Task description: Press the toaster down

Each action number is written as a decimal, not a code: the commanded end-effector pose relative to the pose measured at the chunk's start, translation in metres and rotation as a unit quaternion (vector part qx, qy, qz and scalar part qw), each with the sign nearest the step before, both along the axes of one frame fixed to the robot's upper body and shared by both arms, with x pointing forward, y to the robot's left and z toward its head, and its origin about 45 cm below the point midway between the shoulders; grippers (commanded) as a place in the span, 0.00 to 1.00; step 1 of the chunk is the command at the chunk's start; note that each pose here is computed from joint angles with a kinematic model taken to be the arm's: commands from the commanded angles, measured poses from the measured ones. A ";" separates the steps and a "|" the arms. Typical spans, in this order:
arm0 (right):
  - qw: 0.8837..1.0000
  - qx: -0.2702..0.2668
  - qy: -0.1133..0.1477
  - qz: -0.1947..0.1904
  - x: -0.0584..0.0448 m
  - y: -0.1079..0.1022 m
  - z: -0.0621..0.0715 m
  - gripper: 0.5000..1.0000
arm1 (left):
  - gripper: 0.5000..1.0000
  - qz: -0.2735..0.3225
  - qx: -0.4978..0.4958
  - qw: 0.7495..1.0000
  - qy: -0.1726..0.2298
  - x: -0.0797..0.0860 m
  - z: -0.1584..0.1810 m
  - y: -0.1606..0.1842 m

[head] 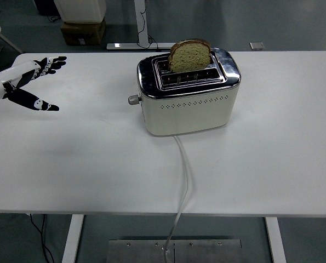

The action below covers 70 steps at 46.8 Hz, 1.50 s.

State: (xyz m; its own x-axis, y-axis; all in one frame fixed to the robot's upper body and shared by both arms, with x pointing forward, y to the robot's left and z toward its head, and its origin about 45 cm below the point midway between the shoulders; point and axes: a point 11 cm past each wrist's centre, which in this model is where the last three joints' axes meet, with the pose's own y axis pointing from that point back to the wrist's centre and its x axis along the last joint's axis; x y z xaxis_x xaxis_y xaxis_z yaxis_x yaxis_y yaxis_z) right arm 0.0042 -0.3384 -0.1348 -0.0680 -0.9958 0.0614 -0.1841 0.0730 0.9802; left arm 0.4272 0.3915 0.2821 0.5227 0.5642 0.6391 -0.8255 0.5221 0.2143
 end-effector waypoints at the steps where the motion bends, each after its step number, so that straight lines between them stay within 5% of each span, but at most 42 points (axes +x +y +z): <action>1: 1.000 -0.001 0.000 0.000 0.000 0.000 0.000 1.00 | 1.00 0.002 0.011 1.000 -0.008 0.000 -0.007 -0.003; 18: 1.000 0.000 0.000 0.000 0.000 0.000 0.000 1.00 | 1.00 -0.071 0.056 0.996 0.001 -0.002 -0.042 -0.057; 32: 1.000 0.000 0.000 0.000 0.000 0.000 0.000 1.00 | 1.00 -0.088 0.062 0.994 -0.017 0.001 -0.029 -0.065; 40: 1.000 -0.001 0.000 0.000 0.000 0.000 0.000 1.00 | 1.00 -0.149 0.072 0.985 -0.050 -0.005 -0.015 -0.092; 70: 1.000 0.000 0.000 0.000 0.000 0.000 0.000 1.00 | 1.00 -0.162 0.125 0.977 -0.059 -0.010 -0.030 -0.092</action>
